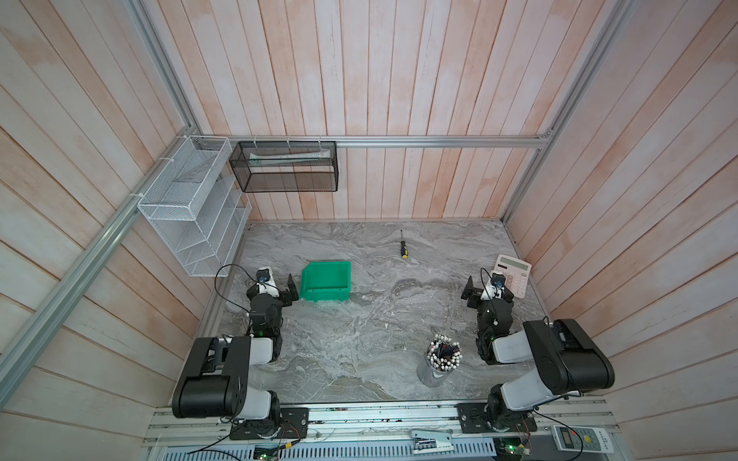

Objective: Put the screwdriver in the bin
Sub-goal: Pick up the screwdriver from the top-center of the table.

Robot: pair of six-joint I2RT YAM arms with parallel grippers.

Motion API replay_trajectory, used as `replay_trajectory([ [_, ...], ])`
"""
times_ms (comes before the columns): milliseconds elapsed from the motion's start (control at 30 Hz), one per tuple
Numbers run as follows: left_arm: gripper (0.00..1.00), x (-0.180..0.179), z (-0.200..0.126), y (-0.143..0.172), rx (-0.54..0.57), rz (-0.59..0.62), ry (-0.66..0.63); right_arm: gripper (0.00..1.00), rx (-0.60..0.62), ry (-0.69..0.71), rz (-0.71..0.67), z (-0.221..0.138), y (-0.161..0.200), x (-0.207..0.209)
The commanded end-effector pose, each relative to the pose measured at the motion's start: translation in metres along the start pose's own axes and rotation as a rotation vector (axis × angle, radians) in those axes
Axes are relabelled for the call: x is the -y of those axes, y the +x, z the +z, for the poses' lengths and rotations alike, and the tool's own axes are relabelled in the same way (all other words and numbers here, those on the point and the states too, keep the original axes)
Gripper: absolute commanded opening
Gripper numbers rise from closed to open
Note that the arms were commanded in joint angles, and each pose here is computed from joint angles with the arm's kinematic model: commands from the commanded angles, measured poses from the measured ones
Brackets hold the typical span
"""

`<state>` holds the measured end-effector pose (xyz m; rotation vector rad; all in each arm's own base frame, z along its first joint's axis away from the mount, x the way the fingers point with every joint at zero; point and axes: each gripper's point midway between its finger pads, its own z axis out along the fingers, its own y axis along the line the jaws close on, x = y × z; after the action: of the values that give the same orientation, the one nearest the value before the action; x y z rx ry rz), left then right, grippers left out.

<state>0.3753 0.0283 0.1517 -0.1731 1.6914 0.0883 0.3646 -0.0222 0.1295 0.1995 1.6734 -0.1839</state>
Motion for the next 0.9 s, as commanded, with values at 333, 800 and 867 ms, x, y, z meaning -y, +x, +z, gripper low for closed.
replay_trajectory([
  [333, 1.00, 0.084, -0.038, -0.082, -0.100, -0.178, 0.221, 0.99, -0.220, -0.141, 0.228, 0.067, -0.081, -0.062],
  [800, 1.00, 0.179, -0.029, -0.070, -0.139, 0.062, 0.318, 0.89, -0.641, -0.437, -0.009, 0.119, 0.005, -0.229],
  [867, 1.00, 0.152, -0.025, -0.066, -0.140, -0.042, 0.167, 0.84, -0.662, -0.447, -0.011, 0.124, 0.014, -0.241],
])
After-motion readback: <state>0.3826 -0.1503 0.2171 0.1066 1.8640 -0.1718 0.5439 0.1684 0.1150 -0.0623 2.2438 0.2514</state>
